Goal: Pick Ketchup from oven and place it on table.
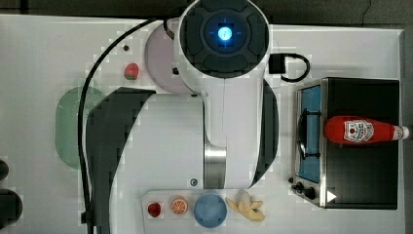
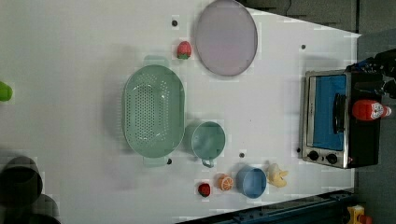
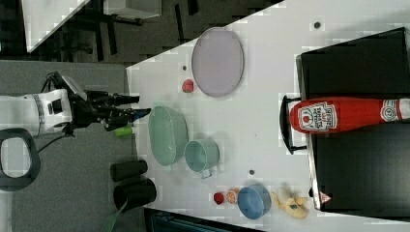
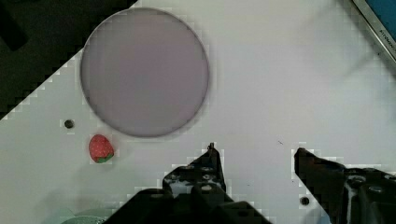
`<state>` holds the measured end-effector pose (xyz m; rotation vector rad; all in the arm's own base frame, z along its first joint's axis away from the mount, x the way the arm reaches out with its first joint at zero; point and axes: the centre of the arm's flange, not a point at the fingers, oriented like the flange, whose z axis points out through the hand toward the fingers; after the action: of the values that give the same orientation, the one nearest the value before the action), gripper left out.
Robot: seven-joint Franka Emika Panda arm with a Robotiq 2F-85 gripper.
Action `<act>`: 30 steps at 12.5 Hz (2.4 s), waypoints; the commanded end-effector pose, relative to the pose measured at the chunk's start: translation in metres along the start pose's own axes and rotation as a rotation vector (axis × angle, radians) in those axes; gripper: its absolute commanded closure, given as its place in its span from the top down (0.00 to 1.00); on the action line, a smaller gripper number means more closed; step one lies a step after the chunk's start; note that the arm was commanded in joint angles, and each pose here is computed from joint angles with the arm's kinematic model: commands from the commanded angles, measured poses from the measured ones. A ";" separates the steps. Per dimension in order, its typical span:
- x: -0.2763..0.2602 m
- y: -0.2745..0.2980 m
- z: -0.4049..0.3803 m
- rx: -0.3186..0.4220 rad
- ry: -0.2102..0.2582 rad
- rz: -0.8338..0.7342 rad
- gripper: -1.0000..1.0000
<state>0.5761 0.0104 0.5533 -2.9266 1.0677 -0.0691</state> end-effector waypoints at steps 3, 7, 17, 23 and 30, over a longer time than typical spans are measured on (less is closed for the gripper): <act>-0.080 0.124 -0.085 -0.056 -0.061 0.233 1.00; -0.054 0.140 -0.085 -0.006 -0.022 0.285 1.00; 0.110 0.299 0.026 0.010 0.041 0.705 1.00; 0.171 0.346 0.107 -0.063 0.055 0.862 1.00; 0.185 0.351 0.178 -0.075 0.024 0.928 1.00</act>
<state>0.5000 -0.3680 0.3644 -2.2606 2.2521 -0.0181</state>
